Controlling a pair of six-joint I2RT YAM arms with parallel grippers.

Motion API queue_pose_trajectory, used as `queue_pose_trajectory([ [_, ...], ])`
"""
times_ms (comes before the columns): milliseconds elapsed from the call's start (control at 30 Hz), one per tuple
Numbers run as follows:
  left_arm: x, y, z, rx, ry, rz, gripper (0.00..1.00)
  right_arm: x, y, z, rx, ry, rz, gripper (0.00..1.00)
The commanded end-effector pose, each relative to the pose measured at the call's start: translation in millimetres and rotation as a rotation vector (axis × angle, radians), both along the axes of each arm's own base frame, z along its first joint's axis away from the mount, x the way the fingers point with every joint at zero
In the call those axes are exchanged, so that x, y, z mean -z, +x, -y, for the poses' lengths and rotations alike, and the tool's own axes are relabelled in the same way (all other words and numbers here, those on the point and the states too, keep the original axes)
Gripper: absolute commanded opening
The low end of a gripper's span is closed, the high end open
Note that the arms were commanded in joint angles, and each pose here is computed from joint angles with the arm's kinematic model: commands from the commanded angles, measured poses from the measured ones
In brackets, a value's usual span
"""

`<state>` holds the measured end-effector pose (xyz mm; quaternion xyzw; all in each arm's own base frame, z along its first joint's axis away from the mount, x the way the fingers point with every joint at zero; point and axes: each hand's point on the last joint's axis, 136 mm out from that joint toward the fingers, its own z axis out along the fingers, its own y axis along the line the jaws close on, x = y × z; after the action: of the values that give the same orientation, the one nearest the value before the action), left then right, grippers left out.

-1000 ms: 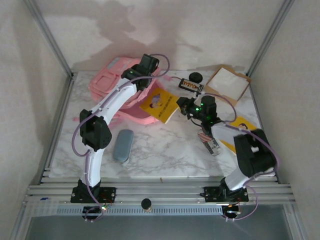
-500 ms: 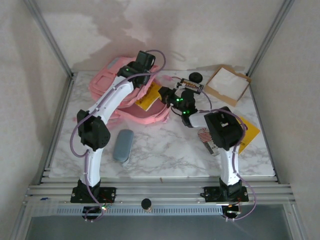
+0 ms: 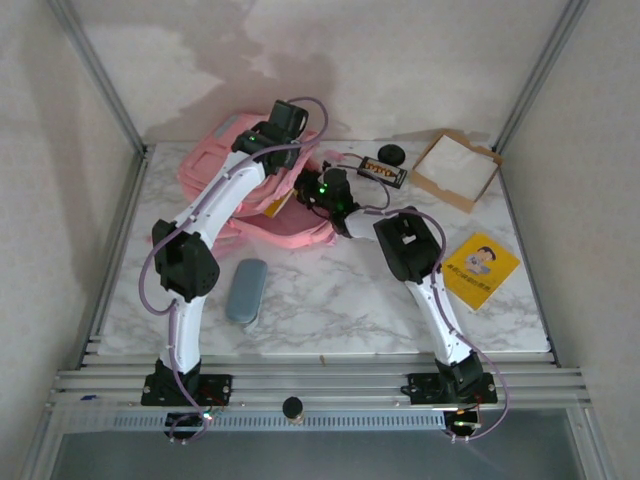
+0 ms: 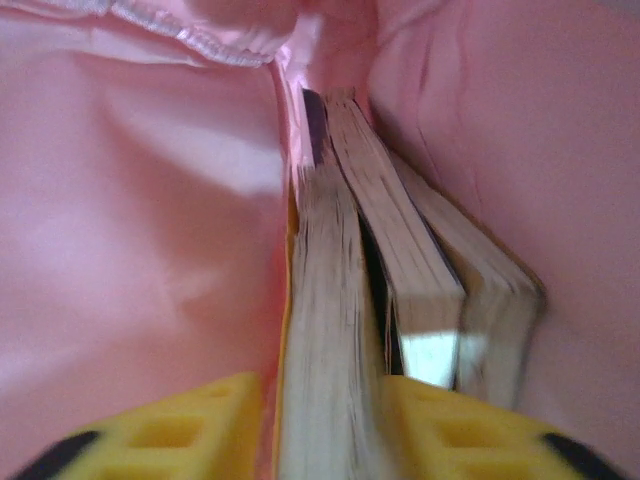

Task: Pack books, pencil case, and school supplies into a backpack

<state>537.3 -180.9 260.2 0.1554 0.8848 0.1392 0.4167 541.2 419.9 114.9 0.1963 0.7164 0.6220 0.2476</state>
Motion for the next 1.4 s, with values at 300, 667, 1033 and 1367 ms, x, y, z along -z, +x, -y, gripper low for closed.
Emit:
queue_pose_trajectory([
  [300,-87.6,1.0,4.0,0.001,-0.169,0.224,0.0,-8.0,-39.5,23.9,-0.03,-0.181,-0.009,0.67],
  [667,-87.5,-1.3,4.9,0.001,-0.187,0.217,0.0,2.1,-92.3,14.3,-0.139,-0.193,-0.046,0.08],
  [1033,-84.7,1.3,6.2,0.002,-0.185,0.214,0.0,31.7,-95.5,-10.6,-0.185,-0.228,-0.095,0.0],
  [1367,-83.6,1.8,6.8,0.004,-0.19,0.209,0.0,29.1,-85.7,-34.1,-0.191,-0.222,-0.06,0.0],
])
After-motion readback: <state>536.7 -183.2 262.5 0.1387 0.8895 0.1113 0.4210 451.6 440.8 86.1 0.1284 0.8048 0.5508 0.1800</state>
